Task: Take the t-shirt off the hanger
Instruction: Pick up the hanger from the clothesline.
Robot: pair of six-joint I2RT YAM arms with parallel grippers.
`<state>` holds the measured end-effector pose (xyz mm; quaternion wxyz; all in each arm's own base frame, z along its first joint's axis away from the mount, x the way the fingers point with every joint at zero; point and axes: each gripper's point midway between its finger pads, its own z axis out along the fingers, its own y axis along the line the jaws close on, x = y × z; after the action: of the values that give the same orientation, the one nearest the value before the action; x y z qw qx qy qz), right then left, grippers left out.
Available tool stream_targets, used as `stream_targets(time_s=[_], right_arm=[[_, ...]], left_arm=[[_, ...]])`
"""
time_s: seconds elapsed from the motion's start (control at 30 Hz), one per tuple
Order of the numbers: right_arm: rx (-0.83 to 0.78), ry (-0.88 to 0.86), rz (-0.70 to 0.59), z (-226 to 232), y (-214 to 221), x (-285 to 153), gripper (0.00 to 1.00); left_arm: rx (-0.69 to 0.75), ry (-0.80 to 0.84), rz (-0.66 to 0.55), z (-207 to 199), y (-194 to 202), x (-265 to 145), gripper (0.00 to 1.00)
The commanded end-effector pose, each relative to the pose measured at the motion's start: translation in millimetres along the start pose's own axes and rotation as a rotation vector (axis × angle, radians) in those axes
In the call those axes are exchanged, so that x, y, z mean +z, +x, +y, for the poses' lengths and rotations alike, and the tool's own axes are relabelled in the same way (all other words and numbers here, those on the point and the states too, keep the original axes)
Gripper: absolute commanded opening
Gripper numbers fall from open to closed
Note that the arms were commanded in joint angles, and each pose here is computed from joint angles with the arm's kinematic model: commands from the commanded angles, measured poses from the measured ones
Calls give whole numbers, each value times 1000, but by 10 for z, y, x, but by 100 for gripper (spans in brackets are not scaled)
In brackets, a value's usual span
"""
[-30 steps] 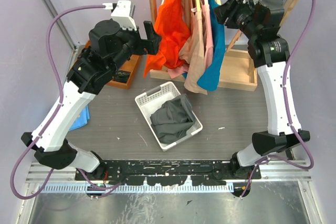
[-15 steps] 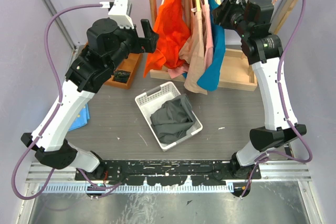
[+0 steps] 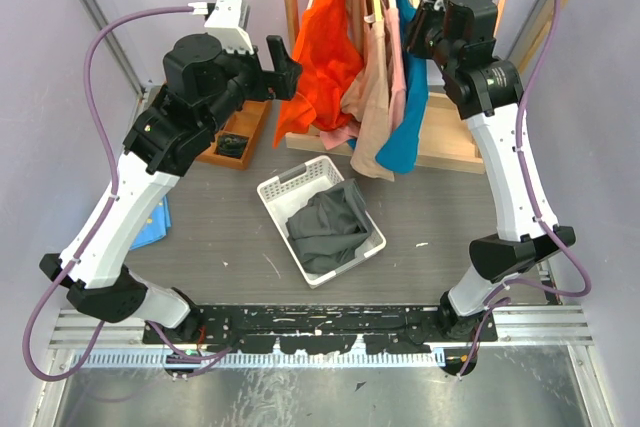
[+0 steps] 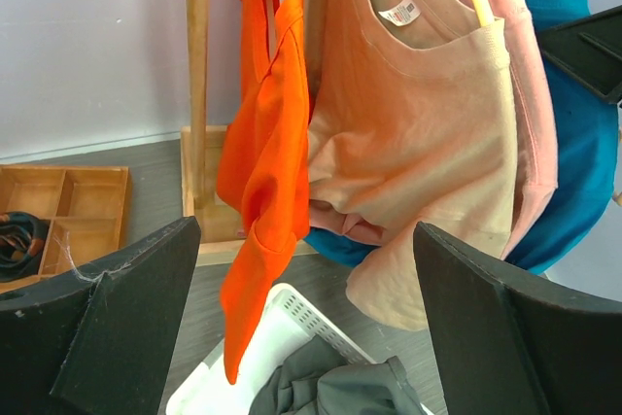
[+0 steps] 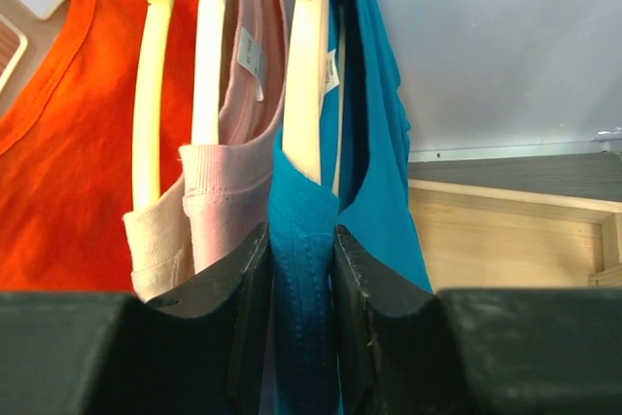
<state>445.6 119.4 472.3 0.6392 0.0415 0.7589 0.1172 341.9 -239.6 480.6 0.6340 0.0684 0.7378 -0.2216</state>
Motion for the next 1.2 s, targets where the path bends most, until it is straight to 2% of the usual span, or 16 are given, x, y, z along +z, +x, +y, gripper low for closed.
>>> stream_targets(time_s=[0.0,0.17,0.27,0.37,0.77,1.17], right_arm=[[-3,50,-98,-53,-315,-131,32],[-1,57,-115,-68,-361,-156,20],[6,55,-137,-58,-421,-170,10],[11,59,-164,-60,-506,-203,5],[36,-20,-375,45,-1012,-567,1],[28,-57,-418,74,-1130,-819,1]], left_arm=[[-11,15,-15,-4,-70,-74,98],[-12,16,-14,-2,-66,-68,98],[-12,16,-16,1,-72,-68,98],[-11,15,-15,6,-72,-67,98],[-27,16,-29,-1,-109,-47,98],[-64,67,-45,-125,-223,-38,98]])
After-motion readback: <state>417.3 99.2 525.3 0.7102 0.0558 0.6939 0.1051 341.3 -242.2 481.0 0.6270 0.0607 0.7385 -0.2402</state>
